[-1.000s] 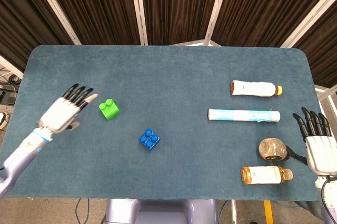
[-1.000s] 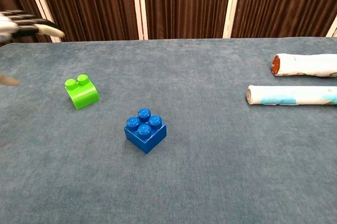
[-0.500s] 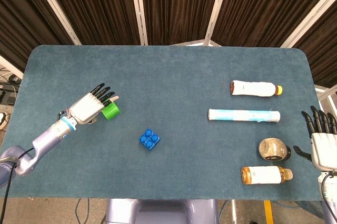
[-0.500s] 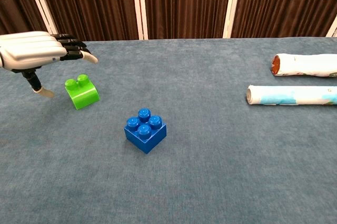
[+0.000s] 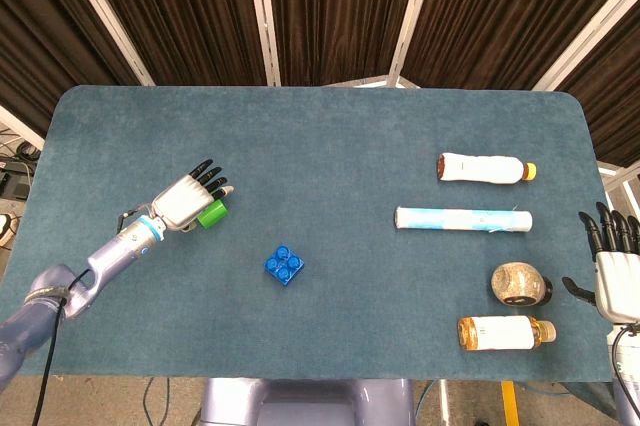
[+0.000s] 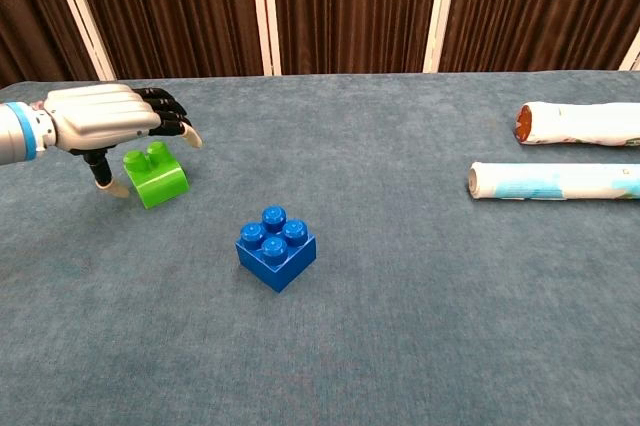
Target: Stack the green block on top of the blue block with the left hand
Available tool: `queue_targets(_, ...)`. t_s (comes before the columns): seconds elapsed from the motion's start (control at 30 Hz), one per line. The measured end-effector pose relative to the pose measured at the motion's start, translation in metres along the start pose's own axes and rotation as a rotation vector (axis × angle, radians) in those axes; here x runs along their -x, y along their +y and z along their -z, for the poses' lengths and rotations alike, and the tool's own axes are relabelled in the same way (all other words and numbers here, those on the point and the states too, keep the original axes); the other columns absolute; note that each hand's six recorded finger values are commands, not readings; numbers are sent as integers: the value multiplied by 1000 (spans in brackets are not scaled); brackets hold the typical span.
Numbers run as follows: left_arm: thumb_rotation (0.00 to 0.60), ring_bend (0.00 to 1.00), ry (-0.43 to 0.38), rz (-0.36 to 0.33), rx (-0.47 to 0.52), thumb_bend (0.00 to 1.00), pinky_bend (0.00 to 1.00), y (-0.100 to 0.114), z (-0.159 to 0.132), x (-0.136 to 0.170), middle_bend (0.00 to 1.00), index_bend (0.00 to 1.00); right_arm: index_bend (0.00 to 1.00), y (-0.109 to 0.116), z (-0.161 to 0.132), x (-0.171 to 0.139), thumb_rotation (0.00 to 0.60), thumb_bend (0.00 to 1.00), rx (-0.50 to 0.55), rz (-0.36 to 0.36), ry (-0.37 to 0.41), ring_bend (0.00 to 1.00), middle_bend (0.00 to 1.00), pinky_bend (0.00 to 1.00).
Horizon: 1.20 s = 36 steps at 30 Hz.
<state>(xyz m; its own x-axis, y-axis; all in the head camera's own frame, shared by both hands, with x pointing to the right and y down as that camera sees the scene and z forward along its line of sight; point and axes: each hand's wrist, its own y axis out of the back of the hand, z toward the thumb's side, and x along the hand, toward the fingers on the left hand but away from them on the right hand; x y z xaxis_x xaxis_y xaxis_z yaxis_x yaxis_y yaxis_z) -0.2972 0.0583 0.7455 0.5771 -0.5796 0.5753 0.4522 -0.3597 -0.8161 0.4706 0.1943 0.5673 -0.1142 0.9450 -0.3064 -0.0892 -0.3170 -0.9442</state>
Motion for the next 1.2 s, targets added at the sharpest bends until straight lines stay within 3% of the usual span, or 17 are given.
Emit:
queue_targets(0.1, 600, 166, 0, 5, -3, 0, 126, 0, -1, -7, 226, 237, 92, -1, 1, 1, 600, 0, -1, -4, -5, 0, 0, 0)
queue_targets(0.2, 600, 291, 0, 9, 8, 0, 244, -1, -4, -13, 328, 346, 92, -3, 2, 2, 600, 0, -2, -8, -9, 0, 0, 0)
queue_targets(0.37, 600, 421, -11, 8, 39, 0, 342, -1, -12, -20, 471, 489, 92, -5, 3, 3, 600, 0, -2, -16, -15, 0, 0, 0)
queue_targets(0.53, 600, 446, -9, -17, 53, 0, 359, 6, -12, -23, 500, 526, 92, -5, 5, 3, 600, 0, 3, -19, -18, 0, 0, 0)
queue_targets(0.83, 600, 447, -13, -78, 165, 0, 361, 28, -17, -20, 501, 528, 92, -4, 4, 3, 600, 0, 12, -19, -11, 0, 0, 0)
queue_targets(1.2, 600, 447, -117, -92, 379, 0, 361, 81, -70, 6, 501, 527, 92, 2, 2, 1, 600, 0, 26, -5, -2, 0, 0, 0)
